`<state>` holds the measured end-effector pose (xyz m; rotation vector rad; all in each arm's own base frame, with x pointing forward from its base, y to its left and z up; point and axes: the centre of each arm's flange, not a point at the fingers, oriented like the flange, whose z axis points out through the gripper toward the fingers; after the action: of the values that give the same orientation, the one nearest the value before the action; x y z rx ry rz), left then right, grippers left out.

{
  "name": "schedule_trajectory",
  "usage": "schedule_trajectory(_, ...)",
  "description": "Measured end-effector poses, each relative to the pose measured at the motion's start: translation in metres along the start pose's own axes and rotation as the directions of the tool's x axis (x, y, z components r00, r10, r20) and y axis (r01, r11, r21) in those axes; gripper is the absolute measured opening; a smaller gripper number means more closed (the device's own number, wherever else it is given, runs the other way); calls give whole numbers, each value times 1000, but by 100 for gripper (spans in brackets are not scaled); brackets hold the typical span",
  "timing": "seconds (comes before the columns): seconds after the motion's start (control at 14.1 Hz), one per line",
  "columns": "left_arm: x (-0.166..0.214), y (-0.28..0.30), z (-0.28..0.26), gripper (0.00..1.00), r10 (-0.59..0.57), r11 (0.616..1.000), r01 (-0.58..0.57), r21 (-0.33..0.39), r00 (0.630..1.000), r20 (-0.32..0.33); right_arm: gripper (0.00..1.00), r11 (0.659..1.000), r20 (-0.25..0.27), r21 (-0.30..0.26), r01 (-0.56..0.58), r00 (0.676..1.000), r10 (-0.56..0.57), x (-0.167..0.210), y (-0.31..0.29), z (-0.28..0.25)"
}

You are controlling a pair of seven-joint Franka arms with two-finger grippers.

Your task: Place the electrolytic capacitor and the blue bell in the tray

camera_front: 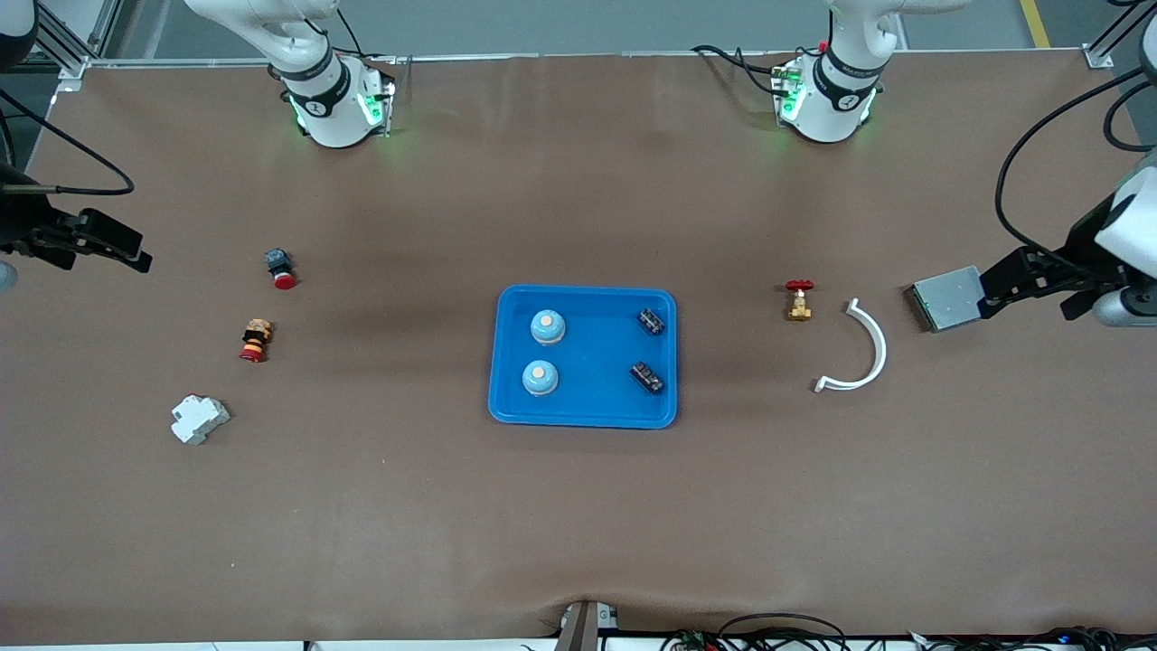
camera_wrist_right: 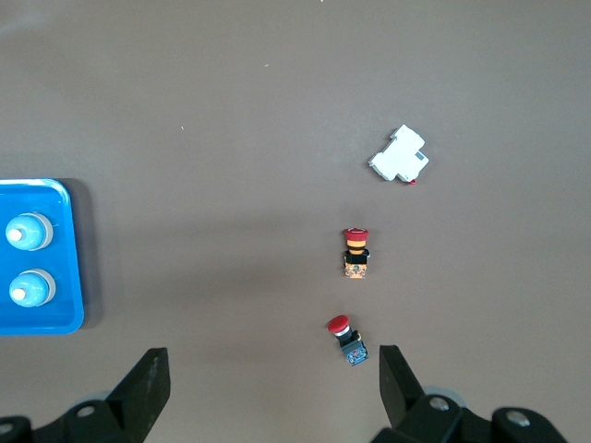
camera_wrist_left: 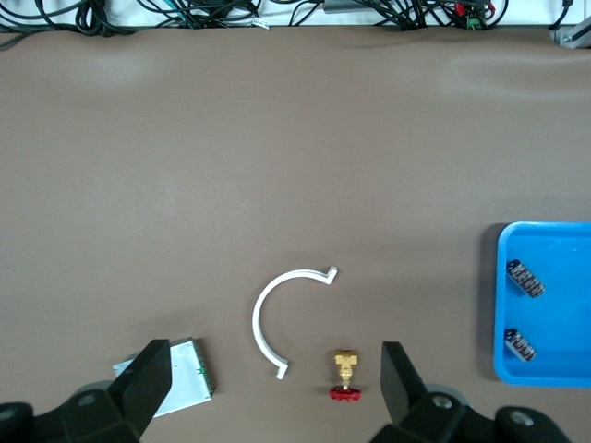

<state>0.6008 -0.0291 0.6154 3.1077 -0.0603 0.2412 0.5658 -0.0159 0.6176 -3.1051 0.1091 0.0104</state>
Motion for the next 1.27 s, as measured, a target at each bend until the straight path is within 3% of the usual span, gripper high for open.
schedule_trajectory(1.27,-6,-6,6,100,-8,1000,8,8,1000,24,100,1000,-4,0,-2,1000,2,0,1,0)
